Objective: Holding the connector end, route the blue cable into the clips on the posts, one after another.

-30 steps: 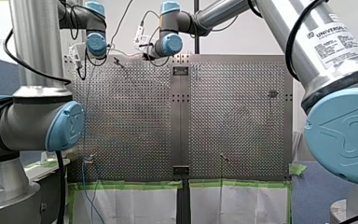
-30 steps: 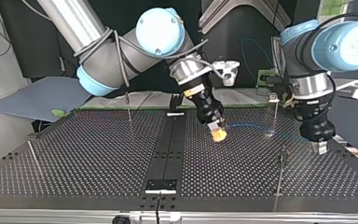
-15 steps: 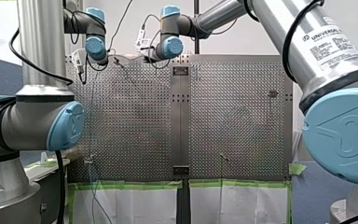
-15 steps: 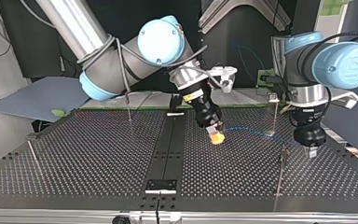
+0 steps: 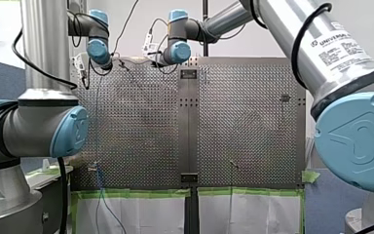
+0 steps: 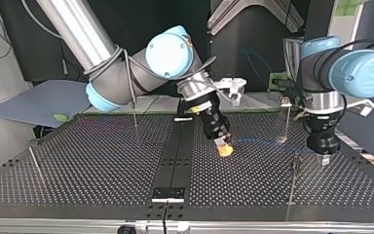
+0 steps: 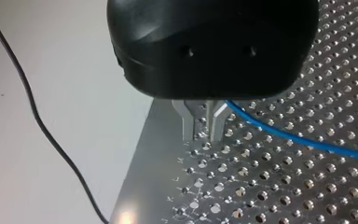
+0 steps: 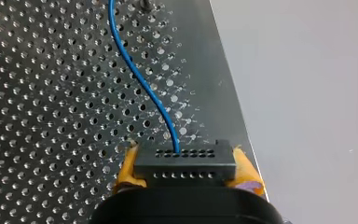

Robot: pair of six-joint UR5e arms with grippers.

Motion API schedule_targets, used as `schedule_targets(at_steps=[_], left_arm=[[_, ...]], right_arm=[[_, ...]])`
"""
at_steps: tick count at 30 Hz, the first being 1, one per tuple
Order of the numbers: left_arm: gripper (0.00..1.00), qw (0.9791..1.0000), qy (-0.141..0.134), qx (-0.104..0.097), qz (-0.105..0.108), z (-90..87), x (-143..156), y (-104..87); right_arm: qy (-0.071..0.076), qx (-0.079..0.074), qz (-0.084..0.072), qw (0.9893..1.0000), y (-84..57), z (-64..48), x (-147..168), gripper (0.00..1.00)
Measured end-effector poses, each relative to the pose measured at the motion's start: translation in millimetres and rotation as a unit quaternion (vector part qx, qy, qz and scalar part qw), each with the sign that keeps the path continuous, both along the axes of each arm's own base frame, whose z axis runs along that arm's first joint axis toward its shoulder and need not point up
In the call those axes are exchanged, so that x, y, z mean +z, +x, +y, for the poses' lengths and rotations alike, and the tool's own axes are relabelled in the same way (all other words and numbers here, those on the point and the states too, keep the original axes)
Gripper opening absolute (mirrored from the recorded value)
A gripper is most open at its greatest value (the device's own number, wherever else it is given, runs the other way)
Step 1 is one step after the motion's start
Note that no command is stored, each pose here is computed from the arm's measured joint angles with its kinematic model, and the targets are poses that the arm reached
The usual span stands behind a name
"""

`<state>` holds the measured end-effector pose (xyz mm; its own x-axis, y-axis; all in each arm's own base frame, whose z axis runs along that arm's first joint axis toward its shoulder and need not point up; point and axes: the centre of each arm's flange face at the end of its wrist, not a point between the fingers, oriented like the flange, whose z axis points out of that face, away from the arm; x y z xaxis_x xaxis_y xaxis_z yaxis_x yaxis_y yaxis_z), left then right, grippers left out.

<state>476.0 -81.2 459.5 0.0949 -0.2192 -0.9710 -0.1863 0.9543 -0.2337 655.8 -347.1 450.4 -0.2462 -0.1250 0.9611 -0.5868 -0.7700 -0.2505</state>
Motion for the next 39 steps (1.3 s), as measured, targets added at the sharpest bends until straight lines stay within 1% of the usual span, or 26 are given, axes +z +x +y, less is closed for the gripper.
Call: schedule_targets(at_steps=[4,13,20,22,25,28,32,35,39], left_arm=[[0.19,0.9999,-0.002,-0.012,0.003,1.1,-1,10.8],[0.19,0.9997,-0.004,-0.023,0.006,3.2,-2,23.4],[0.19,0.9995,-0.017,-0.025,-0.008,6.0,9,31.2],[0.19,0.9994,-0.018,-0.027,-0.005,6.1,8,35.6],[0.19,0.9993,-0.018,-0.032,0.004,5.7,1,41.8],[0.19,0.9993,-0.018,-0.033,0.007,6.8,-3,45.4],[0.19,0.9993,-0.023,-0.031,0.004,11.0,-5,49.1],[0.19,0.9991,-0.028,-0.031,0.001,14.5,-6,54.9],[0.19,0.9989,-0.031,-0.035,0.005,17.4,-12,65.3]], right_arm=[[0.001,-0.001,0.001,1.0,3.1,-6.0,-3,0.0],[0.0,-0.003,0.001,1.0,6.9,-15.6,-6,0.0],[0.0,-0.003,0.001,1.0,12.4,-23.0,-11,0.0],[0.0,-0.003,0.0,1.0,14.5,-25.1,-13,0.0],[-0.001,-0.003,0.0,1.0,16.5,-28.0,-14,0.0],[-0.002,-0.005,-0.002,1.0,16.7,-31.4,-12,0.0],[-0.005,-0.008,-0.006,0.9999,15.2,-37.6,-8,0.0],[-0.007,-0.011,-0.008,0.9999,13.6,-43.7,-6,0.0],[-0.008,-0.013,-0.008,0.9999,12.2,-50.8,-8,0.0]])
